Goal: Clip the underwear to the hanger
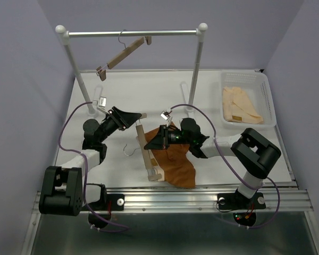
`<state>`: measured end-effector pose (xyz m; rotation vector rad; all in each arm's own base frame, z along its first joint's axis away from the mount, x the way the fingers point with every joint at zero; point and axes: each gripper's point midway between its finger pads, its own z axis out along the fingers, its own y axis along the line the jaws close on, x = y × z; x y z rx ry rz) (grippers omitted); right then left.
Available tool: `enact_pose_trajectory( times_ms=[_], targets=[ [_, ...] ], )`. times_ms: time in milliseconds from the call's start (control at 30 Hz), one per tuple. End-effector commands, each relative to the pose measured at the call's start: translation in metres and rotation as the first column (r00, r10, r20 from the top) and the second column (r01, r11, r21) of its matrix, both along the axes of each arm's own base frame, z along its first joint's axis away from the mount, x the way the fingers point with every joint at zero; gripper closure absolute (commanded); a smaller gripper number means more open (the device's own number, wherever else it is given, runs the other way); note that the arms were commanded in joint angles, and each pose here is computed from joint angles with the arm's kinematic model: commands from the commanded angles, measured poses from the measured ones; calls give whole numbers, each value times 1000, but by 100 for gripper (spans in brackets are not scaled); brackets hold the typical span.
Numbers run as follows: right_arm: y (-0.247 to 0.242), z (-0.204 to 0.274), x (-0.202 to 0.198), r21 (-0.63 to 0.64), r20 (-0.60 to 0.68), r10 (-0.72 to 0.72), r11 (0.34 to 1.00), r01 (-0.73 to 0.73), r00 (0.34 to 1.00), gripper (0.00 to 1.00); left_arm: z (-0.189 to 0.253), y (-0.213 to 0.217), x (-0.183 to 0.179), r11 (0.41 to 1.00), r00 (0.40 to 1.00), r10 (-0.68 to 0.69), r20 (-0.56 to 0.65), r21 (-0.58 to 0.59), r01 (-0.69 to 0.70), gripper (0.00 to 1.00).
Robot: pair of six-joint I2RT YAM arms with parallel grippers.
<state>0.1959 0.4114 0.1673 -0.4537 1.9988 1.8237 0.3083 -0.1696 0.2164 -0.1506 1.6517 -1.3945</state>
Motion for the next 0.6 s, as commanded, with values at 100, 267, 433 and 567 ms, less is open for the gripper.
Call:
enact_pose_trajectory(
  times_ms=[100, 267, 433, 567],
  targets=[
    [7, 24, -3, 92, 65, 29, 995, -35, 997, 99, 23, -4, -14, 1000, 993, -26, 116, -12, 28, 26],
    [9, 20, 4, 74, 57, -7, 997, 3, 998, 99, 23, -3, -16, 999, 994, -21, 110, -22, 24, 29],
    [12, 11, 7, 51, 50, -1, 999, -1, 999, 99, 27, -5, -20, 999, 992, -33, 125, -21, 36, 32],
    [15, 11, 6, 63, 55, 18, 998, -21, 998, 99, 28, -7, -20, 999, 991, -41, 127, -20, 44, 34]
  ],
)
